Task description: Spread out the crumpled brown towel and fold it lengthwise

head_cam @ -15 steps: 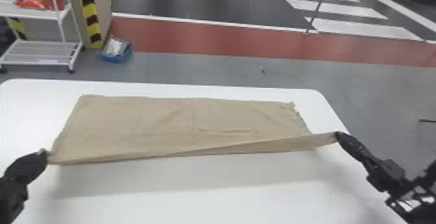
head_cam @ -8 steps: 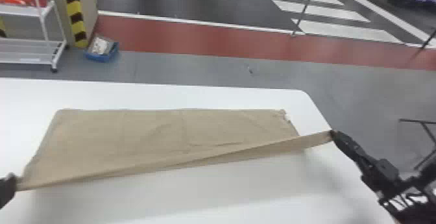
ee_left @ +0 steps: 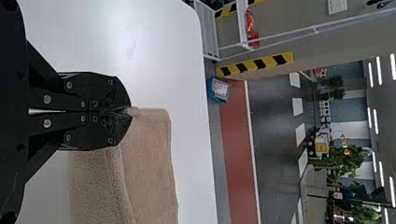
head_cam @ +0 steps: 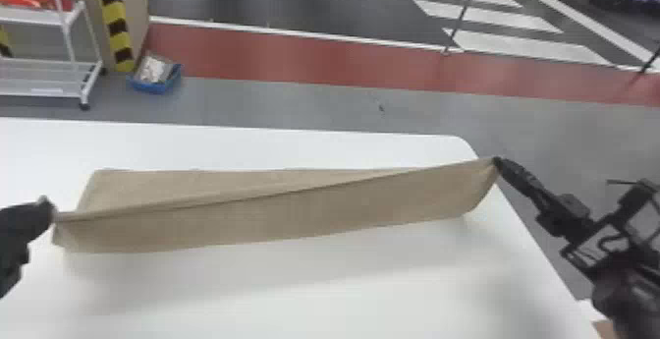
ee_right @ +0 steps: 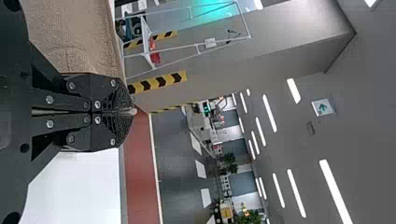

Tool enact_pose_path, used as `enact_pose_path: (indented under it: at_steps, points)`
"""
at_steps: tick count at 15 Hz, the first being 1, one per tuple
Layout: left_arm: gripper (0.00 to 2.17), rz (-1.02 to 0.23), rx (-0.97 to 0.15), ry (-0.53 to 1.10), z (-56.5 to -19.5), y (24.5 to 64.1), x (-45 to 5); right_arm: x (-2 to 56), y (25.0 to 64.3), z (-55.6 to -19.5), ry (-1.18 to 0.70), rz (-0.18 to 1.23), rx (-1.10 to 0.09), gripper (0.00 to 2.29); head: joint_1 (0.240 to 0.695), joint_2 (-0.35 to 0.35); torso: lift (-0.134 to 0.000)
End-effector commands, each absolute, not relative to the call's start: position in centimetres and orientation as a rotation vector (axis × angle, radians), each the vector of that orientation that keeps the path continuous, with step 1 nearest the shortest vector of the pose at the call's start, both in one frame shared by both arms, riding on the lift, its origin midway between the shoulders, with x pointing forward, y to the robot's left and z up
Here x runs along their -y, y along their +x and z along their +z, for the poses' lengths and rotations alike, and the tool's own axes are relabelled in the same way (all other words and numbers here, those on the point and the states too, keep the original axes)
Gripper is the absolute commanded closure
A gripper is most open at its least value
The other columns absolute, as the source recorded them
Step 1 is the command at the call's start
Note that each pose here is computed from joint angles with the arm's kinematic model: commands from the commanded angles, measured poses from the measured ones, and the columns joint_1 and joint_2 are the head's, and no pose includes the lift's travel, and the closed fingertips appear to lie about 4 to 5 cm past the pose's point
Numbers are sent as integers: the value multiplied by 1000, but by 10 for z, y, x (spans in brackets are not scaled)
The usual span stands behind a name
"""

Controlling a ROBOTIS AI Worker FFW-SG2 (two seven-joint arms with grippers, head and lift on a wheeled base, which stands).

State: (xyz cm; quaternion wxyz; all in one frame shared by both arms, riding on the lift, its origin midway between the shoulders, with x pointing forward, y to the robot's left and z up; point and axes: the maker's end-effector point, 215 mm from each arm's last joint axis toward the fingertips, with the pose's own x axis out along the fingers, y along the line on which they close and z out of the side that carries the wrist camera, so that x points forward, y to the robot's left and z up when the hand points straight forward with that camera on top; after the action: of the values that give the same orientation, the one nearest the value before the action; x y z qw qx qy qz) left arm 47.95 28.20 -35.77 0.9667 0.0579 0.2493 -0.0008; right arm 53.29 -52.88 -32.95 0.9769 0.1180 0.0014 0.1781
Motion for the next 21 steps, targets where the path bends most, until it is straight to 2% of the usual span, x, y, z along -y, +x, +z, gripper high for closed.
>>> enact_pose_path:
  at_steps: [1, 5, 13, 18, 19, 21]
  points:
    - [1170, -11, -527, 130, -369, 507, -269, 522, 558, -330, 240, 350, -23, 1328, 695, -265, -124]
    - [1170, -22, -571, 144, -391, 541, -255, 522, 572, -340, 247, 314, -47, 1332, 695, -258, -124]
    - [1170, -12, -562, 151, -384, 592, -247, 561, 567, -362, 294, 166, -50, 1332, 695, -279, -124]
    - [1170, -12, -569, 162, -389, 614, -248, 554, 588, -365, 227, 141, -54, 1328, 695, -283, -124]
    - [1146, -9, -575, 163, -392, 616, -249, 549, 595, -365, 217, 137, -59, 1322, 695, -281, -124]
    - [869, -6, -558, 170, -392, 622, -248, 534, 610, -361, 184, 154, -69, 1308, 695, -270, -124]
